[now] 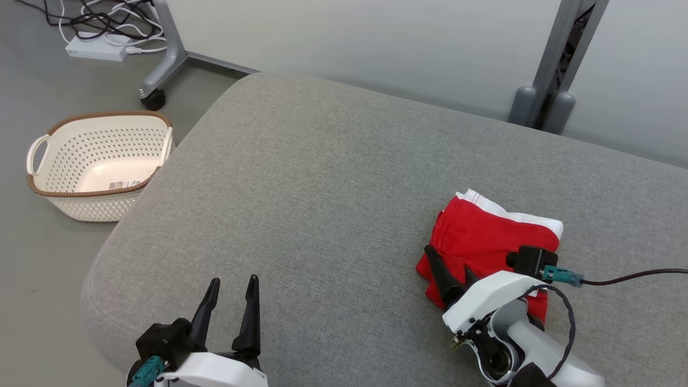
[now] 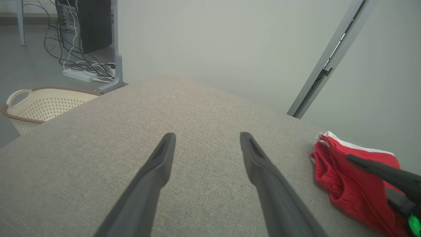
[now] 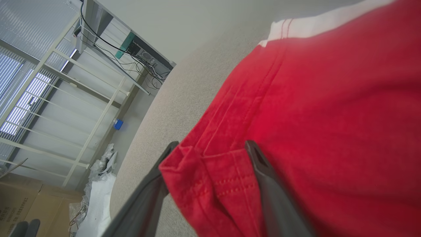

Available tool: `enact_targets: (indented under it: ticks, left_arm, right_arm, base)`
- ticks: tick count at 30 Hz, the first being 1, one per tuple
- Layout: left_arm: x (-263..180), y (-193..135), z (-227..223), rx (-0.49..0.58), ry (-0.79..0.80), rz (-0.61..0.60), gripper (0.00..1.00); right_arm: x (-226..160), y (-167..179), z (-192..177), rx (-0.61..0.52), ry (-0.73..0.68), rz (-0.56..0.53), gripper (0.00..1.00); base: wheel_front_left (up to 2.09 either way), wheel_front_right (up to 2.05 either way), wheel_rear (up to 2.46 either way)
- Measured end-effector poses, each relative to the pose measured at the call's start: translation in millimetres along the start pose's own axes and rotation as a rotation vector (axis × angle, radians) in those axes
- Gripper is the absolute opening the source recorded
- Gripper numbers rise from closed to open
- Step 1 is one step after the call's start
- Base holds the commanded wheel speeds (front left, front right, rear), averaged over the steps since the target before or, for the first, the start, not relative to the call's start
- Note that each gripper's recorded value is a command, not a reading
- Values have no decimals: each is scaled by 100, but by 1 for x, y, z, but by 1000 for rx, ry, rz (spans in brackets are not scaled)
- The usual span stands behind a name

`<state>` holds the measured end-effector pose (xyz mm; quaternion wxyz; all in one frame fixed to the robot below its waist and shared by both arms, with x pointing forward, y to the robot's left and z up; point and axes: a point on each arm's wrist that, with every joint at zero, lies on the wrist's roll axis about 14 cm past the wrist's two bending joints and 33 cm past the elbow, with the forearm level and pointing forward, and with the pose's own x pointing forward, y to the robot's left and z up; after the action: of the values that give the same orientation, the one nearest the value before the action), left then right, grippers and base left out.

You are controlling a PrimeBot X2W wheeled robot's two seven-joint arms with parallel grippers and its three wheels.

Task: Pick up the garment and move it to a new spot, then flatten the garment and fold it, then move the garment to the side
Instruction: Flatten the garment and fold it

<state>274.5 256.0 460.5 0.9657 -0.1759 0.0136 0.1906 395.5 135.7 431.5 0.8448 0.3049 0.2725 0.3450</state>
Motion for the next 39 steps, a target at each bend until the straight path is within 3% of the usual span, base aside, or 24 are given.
enact_targets:
  ticks: [21, 29, 34, 39]
  left_arm:
    - [9, -28, 15, 6, -57, -114, 100]
    - [16, -58, 32, -11, -109, -210, 100]
    - [21, -81, 45, -21, -147, -277, 100]
    - [26, -99, 53, -34, -168, -325, 100]
  right_arm:
    - [-29, 50, 10, -33, -33, 125, 100]
    - [-44, 25, 82, -181, -228, 33, 100]
    - [-76, -4, 151, -270, -417, -56, 100]
    - [-115, -31, 176, -362, -532, -141, 100]
  base:
    - [0, 0, 0]
    - [0, 0, 0]
    - [0, 0, 0]
    - [0, 0, 0]
